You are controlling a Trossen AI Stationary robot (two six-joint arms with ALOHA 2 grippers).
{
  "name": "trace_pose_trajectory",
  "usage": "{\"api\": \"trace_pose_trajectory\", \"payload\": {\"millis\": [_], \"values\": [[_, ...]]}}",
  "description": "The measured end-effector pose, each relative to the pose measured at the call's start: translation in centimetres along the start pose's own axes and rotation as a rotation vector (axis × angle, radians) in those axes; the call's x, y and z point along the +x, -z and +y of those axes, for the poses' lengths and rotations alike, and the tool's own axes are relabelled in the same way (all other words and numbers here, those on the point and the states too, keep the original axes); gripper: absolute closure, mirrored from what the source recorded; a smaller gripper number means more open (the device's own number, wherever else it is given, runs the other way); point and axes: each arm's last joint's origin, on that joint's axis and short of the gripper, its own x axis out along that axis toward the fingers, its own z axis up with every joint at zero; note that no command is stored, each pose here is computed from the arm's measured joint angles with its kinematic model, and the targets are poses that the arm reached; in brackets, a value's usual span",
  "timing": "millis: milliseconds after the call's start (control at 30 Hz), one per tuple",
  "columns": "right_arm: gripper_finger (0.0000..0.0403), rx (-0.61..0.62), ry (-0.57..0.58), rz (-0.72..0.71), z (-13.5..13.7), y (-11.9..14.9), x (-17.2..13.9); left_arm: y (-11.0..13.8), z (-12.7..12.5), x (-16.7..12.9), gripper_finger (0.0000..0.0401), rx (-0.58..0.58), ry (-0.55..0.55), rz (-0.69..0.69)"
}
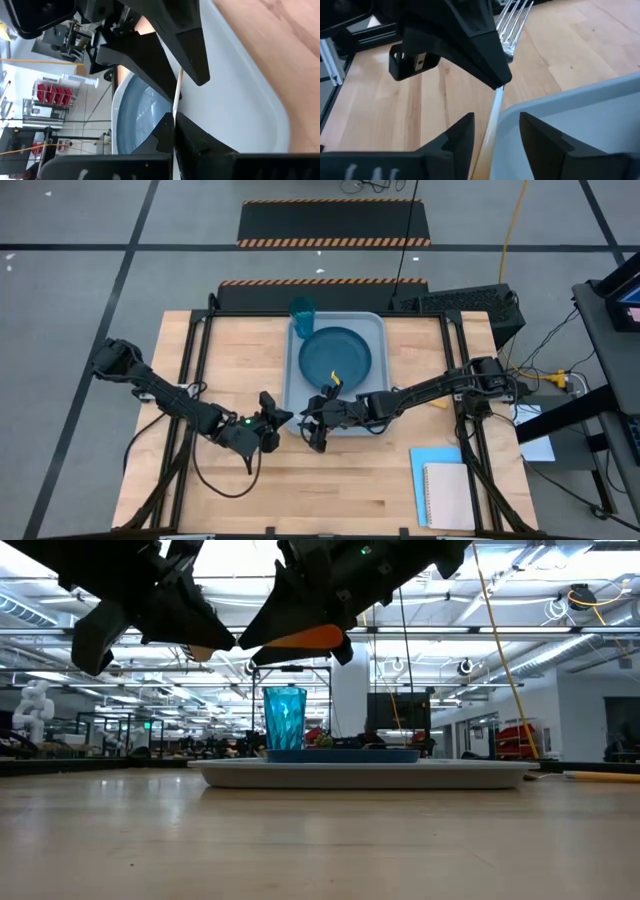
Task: Pick and place plate/cup/fork/spoon on tray
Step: Put the orange fork on the gray serving tray to the left of the blue plate
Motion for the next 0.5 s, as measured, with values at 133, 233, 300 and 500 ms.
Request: {"api": "trace_pose_trajectory", "payload": {"millis": [133, 233, 300, 500], "values": [[0.0298, -0.028, -0.007, -0.015, 0.05, -0.16, 0.00, -0.02, -0.03, -0.04, 0.0397, -0.004, 0.001, -0.001], [0.0330, -0.039, -0.025, -0.026, 0.12, -0.30, 0.00, -0.04, -0.05, -0.06, 0.0398, -0.003, 0.000, -0.003], [0.0351, -0.038, -0.048, -0.022, 0.19, -0.31, 0.00, -0.08, -0.08, -0.11, 0.0398, 0.004, 0.001, -0.005], [0.0384, -0.001, -0.069, -0.018, -0.02, 0.08, 0.06, -0.17, -0.01, -0.10, 0.0398, 0.058, -0.010, -0.010]]}}
